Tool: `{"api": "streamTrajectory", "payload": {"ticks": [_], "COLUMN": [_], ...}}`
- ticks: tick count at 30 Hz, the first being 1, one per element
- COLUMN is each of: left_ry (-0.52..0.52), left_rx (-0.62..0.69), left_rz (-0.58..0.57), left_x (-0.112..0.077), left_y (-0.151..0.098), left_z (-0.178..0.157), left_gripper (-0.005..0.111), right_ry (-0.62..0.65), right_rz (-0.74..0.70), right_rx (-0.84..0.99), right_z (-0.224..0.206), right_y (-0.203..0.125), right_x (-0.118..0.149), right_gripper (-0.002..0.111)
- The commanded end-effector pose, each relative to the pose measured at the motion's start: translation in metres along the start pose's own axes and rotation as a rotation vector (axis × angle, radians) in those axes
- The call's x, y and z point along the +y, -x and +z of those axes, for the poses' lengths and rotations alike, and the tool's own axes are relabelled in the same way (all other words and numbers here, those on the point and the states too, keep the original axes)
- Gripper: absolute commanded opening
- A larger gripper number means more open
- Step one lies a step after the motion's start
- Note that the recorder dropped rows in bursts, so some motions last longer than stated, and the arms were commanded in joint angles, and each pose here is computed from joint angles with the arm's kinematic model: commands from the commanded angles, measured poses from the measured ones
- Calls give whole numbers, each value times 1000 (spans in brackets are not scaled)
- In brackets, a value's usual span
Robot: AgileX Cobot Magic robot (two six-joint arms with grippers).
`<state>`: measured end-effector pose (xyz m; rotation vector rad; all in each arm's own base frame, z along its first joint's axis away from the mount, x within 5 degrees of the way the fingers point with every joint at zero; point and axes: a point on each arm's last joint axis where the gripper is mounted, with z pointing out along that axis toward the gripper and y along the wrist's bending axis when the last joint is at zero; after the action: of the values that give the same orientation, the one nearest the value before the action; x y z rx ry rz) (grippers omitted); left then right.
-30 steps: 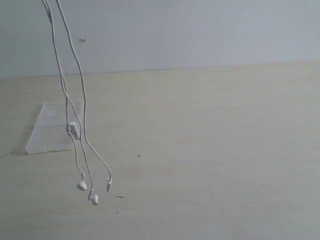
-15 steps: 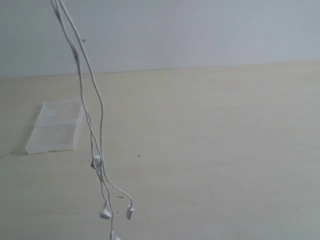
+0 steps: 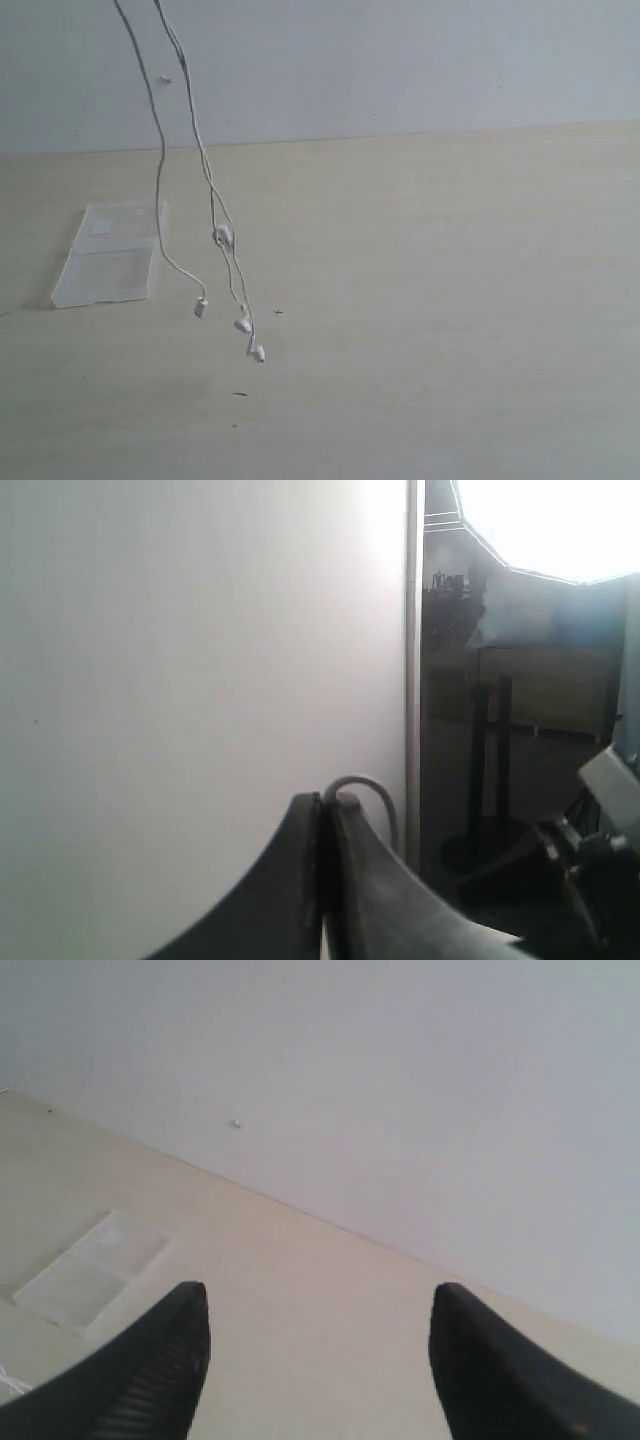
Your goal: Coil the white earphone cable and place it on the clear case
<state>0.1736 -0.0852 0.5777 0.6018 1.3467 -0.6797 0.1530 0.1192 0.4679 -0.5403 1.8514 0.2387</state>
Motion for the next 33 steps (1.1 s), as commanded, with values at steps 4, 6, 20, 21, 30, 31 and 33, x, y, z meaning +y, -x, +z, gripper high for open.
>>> {"api": "streamTrajectory", "payload": {"ticks": [4, 6, 20, 21, 30, 31, 33], "left_ry": [-7, -11, -39, -35, -23, -23, -21], "left_rx": [-63, -83, -36, -31, -3, 1, 6], "left_rz": [27, 40, 75, 78, 90, 92, 92], "left_x": [-11, -15, -19, -18, -10, -9, -7], "left_y": [15, 22, 27, 26, 20, 19, 18], "left_z": [-13, -16, -17, -16, -8, -6, -4], "left_gripper": [0, 0, 0, 0, 0, 0, 0], "right_ry": [191, 254, 430, 429, 508, 527, 550], "right_rz": [77, 108, 117, 119, 121, 104, 88], "right_rx": [-99, -157, -278, -276, -275, -279, -285], "right_z": [48, 54, 91, 91, 78, 76, 73], "right_y": [-65, -71, -83, -83, -82, -82, -82], "right_x": [31, 39, 69, 69, 83, 87, 92], "right_gripper": [61, 61, 61, 61, 61, 61, 61]}}
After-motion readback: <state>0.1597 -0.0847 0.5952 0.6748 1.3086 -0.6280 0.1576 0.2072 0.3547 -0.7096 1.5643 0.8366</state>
